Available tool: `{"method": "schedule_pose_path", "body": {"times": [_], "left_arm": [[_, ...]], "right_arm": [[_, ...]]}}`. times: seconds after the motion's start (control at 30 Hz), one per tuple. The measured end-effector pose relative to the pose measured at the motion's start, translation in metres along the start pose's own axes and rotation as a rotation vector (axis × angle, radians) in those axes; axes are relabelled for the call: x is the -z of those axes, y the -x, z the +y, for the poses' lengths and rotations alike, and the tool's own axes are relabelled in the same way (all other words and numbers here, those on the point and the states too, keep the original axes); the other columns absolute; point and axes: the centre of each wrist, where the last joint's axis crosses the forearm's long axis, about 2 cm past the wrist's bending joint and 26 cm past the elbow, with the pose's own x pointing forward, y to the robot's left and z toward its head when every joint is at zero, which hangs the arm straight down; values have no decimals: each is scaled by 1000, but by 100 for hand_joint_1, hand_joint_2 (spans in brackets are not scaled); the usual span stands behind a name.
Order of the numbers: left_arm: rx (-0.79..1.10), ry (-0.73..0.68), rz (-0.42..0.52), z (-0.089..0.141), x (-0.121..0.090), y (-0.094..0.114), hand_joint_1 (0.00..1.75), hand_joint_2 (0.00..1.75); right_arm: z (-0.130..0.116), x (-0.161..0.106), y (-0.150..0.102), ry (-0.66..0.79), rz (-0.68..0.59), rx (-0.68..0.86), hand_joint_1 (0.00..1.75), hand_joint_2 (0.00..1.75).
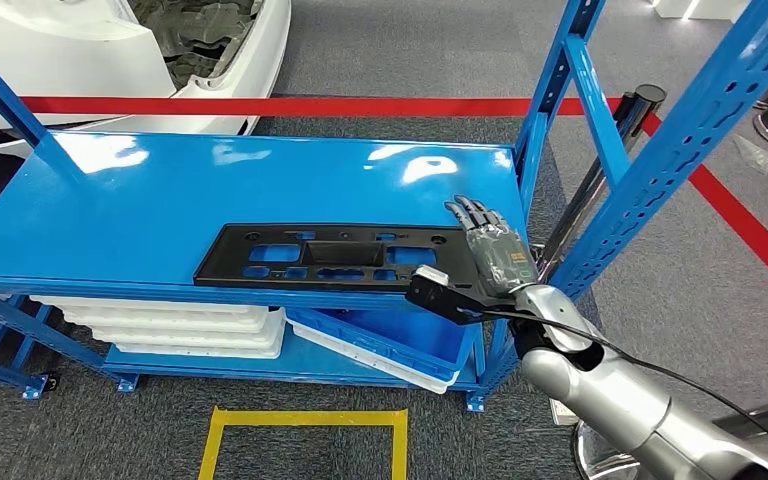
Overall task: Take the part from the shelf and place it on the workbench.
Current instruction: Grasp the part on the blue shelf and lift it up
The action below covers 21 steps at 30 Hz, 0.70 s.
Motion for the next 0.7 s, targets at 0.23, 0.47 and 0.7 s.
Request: {"method": "schedule_pose_path", "body": {"times": [0.23,0.47,0.7], "left_arm": [[4,-7,-1,0,0,0,0,0],[3,-14,0,0,0,0,0,0],[1,-12,4,-2,0,-2,0,0]], "right_arm": [[-6,18,-2,-14,-30,-17,0,175],[-1,30,-5,-56,-58,-43,0,175],[7,42,-6,-112,-84,-58,0,175]]}}
